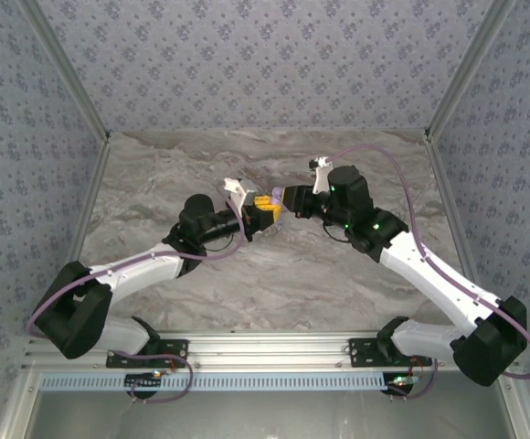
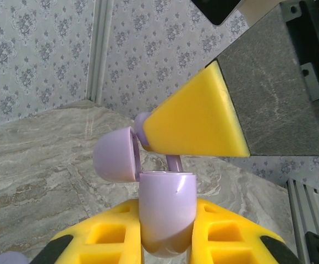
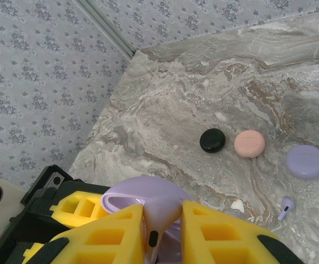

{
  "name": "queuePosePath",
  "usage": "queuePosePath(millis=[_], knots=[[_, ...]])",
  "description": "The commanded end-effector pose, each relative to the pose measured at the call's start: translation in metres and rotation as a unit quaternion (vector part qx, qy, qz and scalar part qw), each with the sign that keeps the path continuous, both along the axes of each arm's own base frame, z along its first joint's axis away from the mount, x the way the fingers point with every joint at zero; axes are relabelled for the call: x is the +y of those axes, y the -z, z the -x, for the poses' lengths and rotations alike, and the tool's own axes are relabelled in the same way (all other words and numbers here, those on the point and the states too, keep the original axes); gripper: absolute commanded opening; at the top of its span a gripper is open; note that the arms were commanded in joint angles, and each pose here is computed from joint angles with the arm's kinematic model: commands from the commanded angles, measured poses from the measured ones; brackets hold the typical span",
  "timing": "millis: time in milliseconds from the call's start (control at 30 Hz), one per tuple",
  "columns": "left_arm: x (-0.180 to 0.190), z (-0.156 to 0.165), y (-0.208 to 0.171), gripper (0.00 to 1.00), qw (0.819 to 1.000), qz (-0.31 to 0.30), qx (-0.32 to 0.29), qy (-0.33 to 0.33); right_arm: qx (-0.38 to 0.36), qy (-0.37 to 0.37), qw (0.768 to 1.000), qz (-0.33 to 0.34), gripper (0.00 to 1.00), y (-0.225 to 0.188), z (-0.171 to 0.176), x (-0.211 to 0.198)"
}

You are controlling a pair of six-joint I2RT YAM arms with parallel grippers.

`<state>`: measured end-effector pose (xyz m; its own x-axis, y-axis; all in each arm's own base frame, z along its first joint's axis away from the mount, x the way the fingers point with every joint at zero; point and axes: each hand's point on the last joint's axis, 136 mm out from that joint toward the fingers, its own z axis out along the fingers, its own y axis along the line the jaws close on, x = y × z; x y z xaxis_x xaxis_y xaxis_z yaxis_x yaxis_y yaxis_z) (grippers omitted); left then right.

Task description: Insert wireless bluetooth earbuds into charging case

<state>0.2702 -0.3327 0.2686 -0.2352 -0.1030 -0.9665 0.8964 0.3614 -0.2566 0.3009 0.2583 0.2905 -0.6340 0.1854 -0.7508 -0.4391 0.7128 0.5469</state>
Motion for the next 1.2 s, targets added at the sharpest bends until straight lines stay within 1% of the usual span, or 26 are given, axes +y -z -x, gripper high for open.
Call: queuePosePath(millis=[0,333,533,600,767,933,1067,1133,1167], knots=[[-0.003,0.002,-0.031,0.00,0.999,0.030,-0.036,0.007,-0.013,-0.001,1.000,0.004,0.23,-0.013,0.000,0.002],[-0.001,0.002,-0.032,0.00,0.999,0.032,-0.039,0.002,0.000,-0.019,1.000,0.008,0.24,-0.006,0.006,0.005],[0.001,0.002,-0.041,0.00,0.998,0.042,-0.051,0.000,0.004,-0.037,0.999,-0.008,0.28,-0.011,0.011,0.008],[0.001,0.002,-0.044,0.00,0.997,0.045,-0.055,0.001,0.004,-0.044,0.999,-0.017,0.31,-0.016,0.012,0.008],[0.001,0.004,-0.047,0.00,0.997,0.049,-0.059,0.002,-0.013,-0.056,0.998,-0.035,0.42,-0.042,0.009,0.003],[0.004,0.005,-0.051,0.00,0.996,0.053,-0.065,-0.004,-0.044,-0.048,0.998,-0.022,0.51,-0.070,0.007,-0.010],[0.015,0.003,-0.054,0.00,0.996,0.048,-0.073,-0.034,-0.048,-0.021,0.999,0.000,0.57,-0.063,0.003,-0.026],[0.024,0.001,-0.053,0.00,0.994,0.035,-0.078,-0.061,-0.039,0.000,0.999,0.018,0.59,-0.053,-0.002,-0.034],[0.030,0.001,-0.053,0.00,0.993,0.028,-0.082,-0.075,-0.023,0.010,0.999,0.032,0.59,-0.039,-0.005,-0.038]])
